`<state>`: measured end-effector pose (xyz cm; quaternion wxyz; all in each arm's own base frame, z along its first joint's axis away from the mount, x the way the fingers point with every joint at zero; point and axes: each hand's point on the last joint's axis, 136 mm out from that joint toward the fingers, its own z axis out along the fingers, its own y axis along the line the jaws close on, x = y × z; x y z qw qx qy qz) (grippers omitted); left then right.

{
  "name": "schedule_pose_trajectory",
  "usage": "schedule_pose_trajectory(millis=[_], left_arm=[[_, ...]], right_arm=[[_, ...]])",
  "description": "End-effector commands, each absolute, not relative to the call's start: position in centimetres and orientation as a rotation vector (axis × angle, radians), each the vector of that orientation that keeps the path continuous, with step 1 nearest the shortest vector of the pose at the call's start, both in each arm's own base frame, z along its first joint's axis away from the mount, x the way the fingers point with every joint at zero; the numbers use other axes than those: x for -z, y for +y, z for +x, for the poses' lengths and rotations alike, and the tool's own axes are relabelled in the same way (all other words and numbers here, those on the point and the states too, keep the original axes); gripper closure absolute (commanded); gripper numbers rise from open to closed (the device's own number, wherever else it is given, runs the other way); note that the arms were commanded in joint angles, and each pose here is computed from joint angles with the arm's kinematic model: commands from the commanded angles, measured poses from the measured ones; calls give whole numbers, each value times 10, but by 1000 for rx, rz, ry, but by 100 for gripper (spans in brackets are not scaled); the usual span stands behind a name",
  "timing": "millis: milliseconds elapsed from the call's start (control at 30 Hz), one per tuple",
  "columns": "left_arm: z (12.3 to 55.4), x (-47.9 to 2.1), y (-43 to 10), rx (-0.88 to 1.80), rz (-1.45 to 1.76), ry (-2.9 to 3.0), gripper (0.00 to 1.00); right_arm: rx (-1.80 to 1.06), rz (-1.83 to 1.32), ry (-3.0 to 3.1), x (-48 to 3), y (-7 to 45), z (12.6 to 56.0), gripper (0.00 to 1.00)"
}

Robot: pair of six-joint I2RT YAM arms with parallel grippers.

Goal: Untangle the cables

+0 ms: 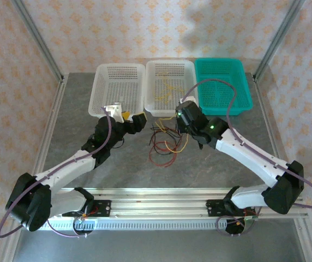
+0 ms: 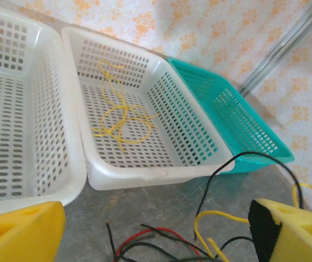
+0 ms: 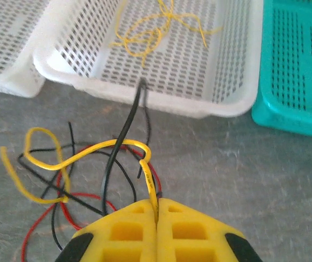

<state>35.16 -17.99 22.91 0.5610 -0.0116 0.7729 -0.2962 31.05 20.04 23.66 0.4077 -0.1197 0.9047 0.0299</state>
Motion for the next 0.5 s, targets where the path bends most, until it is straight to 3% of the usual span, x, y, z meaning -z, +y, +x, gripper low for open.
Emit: schedule_pose_trajectory(millis=[0, 467], left_arm=[[349, -255, -181, 675, 90, 1701, 15], [342, -257, -174, 569, 195, 1639, 19]], right_arm=[[-48, -543, 2224, -246, 223, 320, 100], [530, -776, 2144, -237, 187, 342, 100]])
